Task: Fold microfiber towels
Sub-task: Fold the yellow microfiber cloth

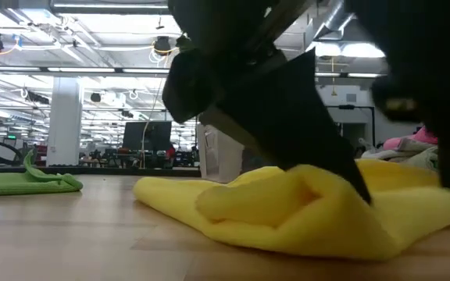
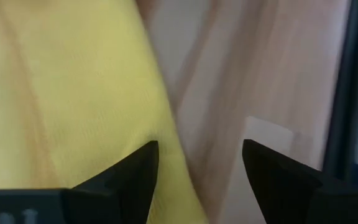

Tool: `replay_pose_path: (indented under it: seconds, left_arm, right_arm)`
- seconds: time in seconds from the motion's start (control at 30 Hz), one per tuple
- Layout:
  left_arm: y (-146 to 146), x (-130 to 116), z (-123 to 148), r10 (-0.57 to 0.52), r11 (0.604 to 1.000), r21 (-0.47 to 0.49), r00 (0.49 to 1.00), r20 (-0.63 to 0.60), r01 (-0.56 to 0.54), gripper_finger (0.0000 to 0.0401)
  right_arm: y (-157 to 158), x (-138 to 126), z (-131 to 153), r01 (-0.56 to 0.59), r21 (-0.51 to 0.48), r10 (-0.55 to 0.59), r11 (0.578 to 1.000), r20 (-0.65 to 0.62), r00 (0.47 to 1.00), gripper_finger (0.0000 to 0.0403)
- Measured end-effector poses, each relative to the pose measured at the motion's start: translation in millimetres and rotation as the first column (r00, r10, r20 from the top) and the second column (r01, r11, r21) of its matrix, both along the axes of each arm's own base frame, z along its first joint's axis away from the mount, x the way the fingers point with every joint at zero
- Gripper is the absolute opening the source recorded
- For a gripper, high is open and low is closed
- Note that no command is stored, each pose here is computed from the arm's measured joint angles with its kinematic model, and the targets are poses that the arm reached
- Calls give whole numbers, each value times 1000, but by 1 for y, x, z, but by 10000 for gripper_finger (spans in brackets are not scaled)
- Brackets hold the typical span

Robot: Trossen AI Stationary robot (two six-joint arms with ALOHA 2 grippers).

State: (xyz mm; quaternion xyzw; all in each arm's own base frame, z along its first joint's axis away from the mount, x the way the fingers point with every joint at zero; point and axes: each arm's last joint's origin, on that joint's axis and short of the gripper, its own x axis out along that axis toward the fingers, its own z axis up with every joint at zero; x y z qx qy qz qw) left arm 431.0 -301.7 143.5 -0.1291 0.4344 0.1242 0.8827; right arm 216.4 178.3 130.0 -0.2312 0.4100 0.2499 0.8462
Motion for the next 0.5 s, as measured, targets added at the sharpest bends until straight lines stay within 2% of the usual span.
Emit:
replay_pose_path:
  seconds: [0.1,0.23,0.5]
  left_arm:
    - [2,-2,-1,43,998,34,999,6,-43,227]
    - [1,-5,-2,74,997,20,997,-16,-73,224]
    - [0,-8,-10,110,993,-32,991,-71,-112,220]
  right_arm:
    - [-6,6,-14,15,-16,-16,1000,-53,998,196]
    - [-8,15,-24,34,-1,-34,999,-68,997,178]
    - [-13,21,-21,73,44,-71,996,-43,997,138]
